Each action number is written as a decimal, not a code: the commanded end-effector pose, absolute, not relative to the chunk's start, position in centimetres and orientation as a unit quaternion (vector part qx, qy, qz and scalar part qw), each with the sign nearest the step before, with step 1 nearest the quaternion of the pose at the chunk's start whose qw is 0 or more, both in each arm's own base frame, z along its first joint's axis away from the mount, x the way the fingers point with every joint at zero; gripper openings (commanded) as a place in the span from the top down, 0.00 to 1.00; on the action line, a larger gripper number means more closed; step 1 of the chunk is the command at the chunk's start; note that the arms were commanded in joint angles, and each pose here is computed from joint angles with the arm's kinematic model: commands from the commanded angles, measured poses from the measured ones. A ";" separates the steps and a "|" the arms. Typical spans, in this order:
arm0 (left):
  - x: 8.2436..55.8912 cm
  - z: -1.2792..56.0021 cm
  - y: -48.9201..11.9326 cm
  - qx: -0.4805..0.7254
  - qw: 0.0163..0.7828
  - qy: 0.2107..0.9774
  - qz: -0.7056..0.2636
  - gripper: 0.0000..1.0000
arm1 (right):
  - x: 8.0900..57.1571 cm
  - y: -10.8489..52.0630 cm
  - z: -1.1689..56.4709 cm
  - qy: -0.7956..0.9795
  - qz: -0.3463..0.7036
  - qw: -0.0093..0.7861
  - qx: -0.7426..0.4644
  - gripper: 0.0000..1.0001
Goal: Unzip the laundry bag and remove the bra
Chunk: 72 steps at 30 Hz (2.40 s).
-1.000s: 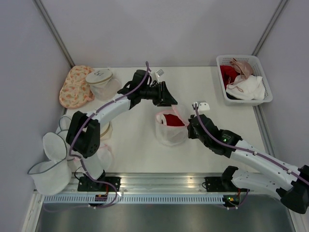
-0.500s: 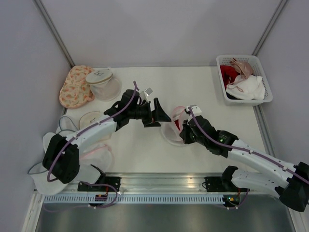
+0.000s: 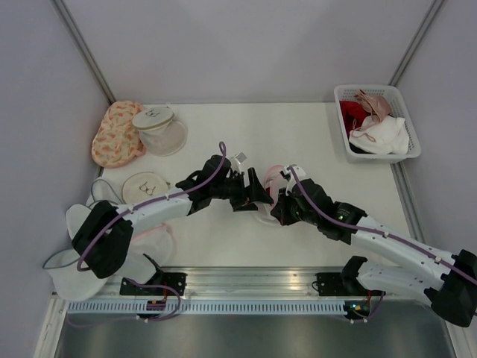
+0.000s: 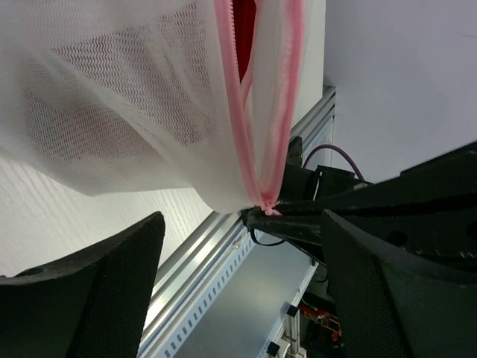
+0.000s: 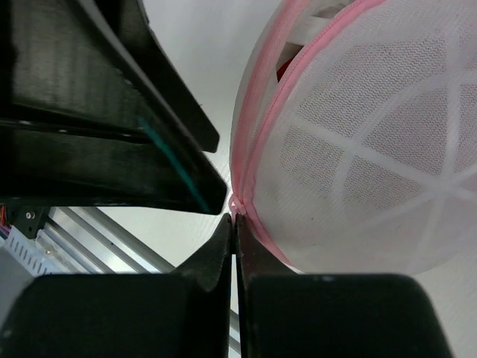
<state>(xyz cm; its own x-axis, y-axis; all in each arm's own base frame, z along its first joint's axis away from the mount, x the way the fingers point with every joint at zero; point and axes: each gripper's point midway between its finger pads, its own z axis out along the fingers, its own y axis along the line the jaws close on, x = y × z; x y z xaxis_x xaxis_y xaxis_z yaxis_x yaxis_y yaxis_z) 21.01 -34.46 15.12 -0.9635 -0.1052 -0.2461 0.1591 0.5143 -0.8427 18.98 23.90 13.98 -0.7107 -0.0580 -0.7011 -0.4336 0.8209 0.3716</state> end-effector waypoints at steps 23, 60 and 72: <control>23.8 14.5 -33.5 -0.035 0.214 0.869 -0.444 0.98 | 16.1 19.9 11.3 0.920 0.206 0.303 -0.138 1.00; 31.8 16.1 -33.7 0.045 0.329 0.884 -0.330 0.21 | 16.9 15.4 9.3 0.945 0.100 0.310 -0.031 1.00; 30.7 12.3 -34.4 0.097 0.280 0.907 -0.300 0.58 | 17.0 15.3 9.3 0.944 0.098 0.313 -0.022 0.99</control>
